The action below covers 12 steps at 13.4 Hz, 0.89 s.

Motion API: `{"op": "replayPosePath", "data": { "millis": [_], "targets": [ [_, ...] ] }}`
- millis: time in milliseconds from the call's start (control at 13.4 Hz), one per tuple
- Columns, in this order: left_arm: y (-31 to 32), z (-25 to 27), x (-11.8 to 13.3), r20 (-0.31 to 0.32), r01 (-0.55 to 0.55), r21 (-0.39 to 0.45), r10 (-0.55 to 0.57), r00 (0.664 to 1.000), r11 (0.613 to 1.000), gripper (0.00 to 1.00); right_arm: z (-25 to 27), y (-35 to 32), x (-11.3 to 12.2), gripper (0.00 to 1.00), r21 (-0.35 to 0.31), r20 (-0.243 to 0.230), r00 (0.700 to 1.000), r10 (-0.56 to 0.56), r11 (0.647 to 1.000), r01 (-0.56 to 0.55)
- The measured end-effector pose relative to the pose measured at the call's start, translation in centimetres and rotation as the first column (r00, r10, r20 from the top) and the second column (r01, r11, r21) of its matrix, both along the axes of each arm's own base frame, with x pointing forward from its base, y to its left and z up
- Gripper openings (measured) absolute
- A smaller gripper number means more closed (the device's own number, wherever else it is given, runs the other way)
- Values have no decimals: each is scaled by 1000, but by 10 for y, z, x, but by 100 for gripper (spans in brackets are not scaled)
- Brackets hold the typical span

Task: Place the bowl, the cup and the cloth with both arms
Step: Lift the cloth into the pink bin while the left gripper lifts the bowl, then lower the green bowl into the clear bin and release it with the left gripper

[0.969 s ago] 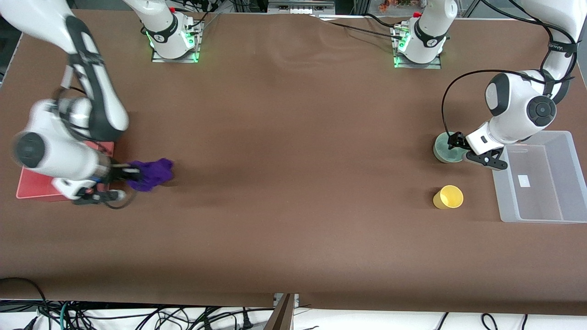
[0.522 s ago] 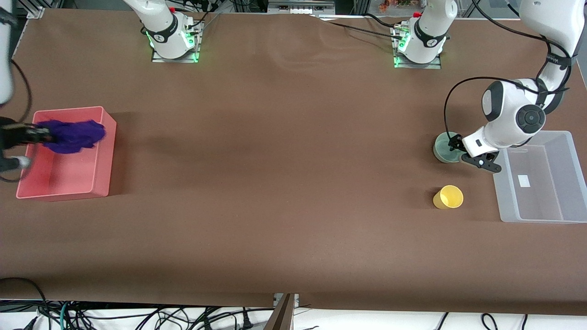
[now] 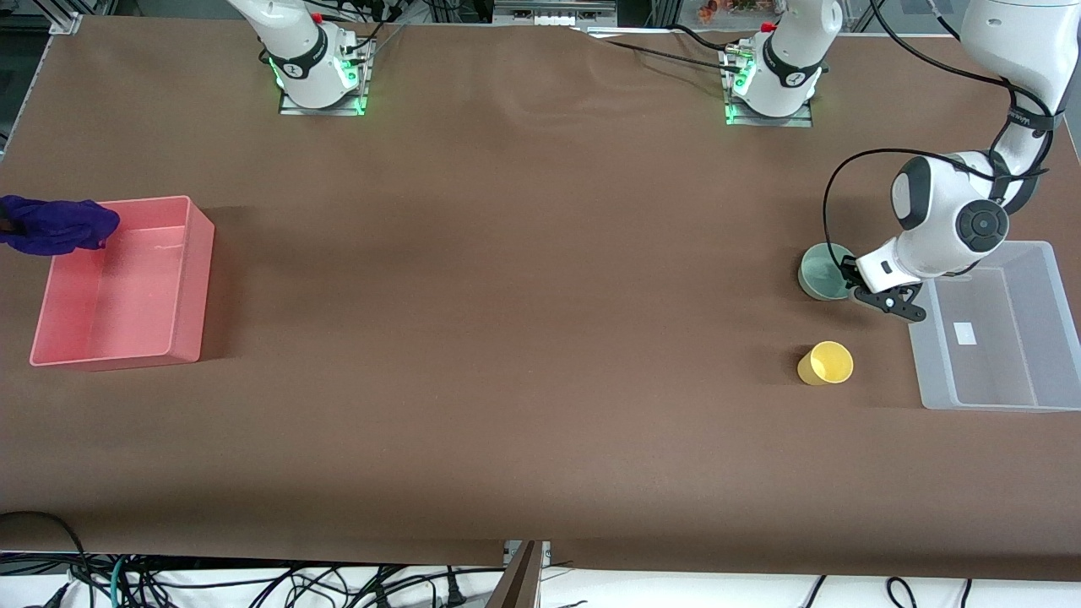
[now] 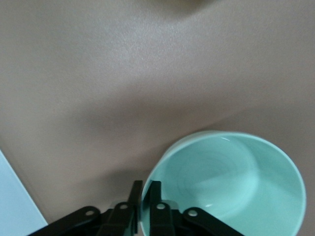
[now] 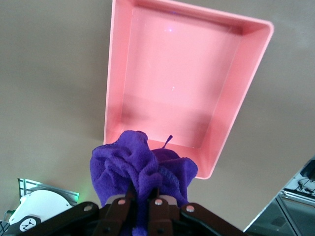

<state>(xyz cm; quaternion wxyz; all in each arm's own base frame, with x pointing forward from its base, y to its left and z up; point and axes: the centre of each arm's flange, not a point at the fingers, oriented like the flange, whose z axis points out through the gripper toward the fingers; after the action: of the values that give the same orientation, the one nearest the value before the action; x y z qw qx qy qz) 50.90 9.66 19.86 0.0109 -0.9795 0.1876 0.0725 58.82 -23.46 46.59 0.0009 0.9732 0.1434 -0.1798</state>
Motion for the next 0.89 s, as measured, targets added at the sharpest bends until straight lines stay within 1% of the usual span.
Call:
{"op": "replayPosePath", "data": {
  "millis": [149, 224, 298, 447, 522, 596, 745, 894],
  "targets": [
    [1, 26, 12, -56, -3, 7, 4, 998, 1000, 3, -29, -2, 0, 10, 0, -25, 999, -20, 1000, 20],
    [5, 46, 21, -85, -11, 13, 12, 996, 1000, 3, -40, -3, -3, 10, -1, -41, 998, -38, 999, 38],
    [10, 71, 34, -99, -15, 21, 17, 995, 1000, 3, -48, -3, -5, 10, 1, -55, 997, -46, 999, 46],
    [32, 120, 57, -95, 11, 22, -9, 995, 1000, 3, -61, -5, -10, 10, 5, -73, 996, -55, 998, 56],
    [54, 139, 63, -80, 29, 17, -28, 996, 999, 3, -69, -7, -13, 10, 6, -78, 995, -59, 998, 59],
    [85, 150, 63, -65, 39, 11, -38, 997, 999, 3, -78, -10, -16, 10, 7, -80, 995, -62, 998, 63],
    [161, 148, 59, -50, 46, -8, -47, 998, 999, 3, -93, -14, -20, 10, 4, -72, 995, -65, 998, 65],
    [225, 121, 62, -49, 59, -35, -60, 997, 998, 3, -103, -17, -19, 10, -3, -59, 996, -62, 998, 62]
  ]
}}
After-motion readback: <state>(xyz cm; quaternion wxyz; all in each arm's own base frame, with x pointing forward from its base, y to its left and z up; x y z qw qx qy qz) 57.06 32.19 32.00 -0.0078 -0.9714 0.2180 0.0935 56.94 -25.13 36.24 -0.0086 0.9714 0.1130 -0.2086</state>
